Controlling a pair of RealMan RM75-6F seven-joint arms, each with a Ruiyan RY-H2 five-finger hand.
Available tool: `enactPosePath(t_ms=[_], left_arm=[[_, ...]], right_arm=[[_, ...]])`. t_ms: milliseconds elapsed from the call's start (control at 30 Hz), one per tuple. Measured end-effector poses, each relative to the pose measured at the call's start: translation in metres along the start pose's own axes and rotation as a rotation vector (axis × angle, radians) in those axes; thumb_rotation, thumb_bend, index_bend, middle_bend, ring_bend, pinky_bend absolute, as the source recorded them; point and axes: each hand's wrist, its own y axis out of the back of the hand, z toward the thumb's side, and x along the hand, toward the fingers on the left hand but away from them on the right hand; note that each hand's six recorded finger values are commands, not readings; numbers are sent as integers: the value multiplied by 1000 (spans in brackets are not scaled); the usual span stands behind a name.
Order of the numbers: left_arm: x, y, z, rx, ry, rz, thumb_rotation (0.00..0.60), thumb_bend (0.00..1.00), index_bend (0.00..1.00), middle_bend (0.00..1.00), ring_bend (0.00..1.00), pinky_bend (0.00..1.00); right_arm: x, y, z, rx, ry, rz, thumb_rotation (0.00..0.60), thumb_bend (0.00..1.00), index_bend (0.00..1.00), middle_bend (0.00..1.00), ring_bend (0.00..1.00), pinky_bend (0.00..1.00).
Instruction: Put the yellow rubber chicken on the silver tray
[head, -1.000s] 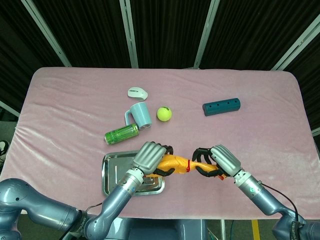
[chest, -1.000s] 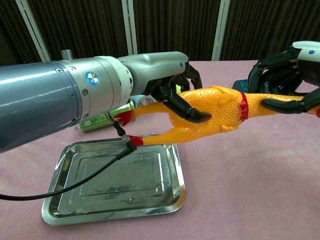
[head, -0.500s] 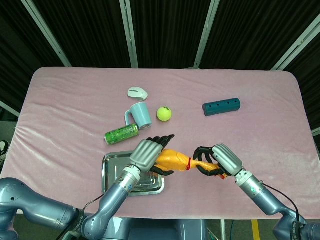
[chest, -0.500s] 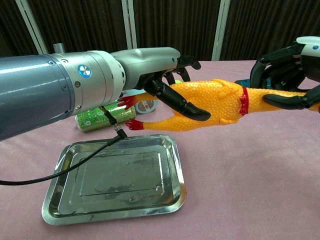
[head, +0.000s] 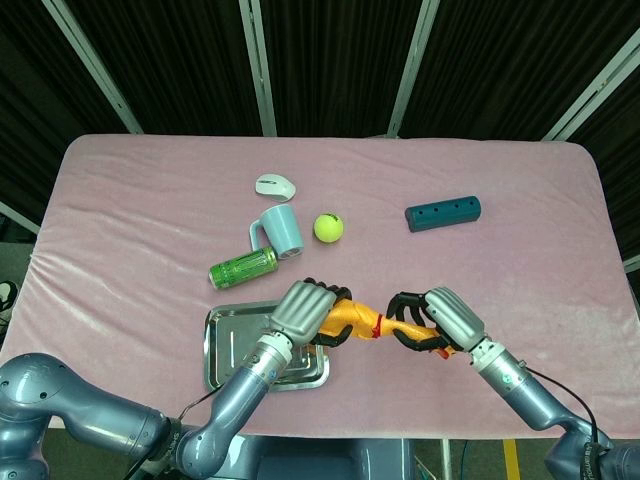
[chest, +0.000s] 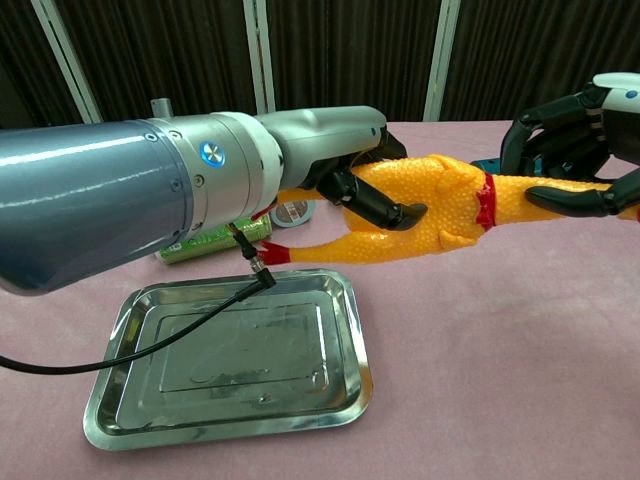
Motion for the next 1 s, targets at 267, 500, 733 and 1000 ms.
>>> enactPosePath(t_ms=[267, 500, 733, 1000], left_arm=[[2, 1, 5, 14, -7, 28, 600, 751, 668, 754, 666, 430], [2, 0, 7, 21, -13, 45, 600, 699, 679, 759, 675, 444], [-1, 0, 6, 13, -15, 30, 600, 227, 254, 427, 432, 435], [-4, 1, -6, -4, 19, -3, 498, 0, 0, 175, 219, 297]], right_arm=[[1, 1, -2, -9, -1, -5, 600, 1000, 973, 745, 761, 973], [3, 2, -3, -12, 0, -8, 600, 1000, 974, 746, 762, 973], [4, 5, -4, -10, -2, -16, 600, 1000, 975, 746, 762, 973], [5, 4, -5, -13, -6, -13, 600, 1000, 975, 746, 762, 973]])
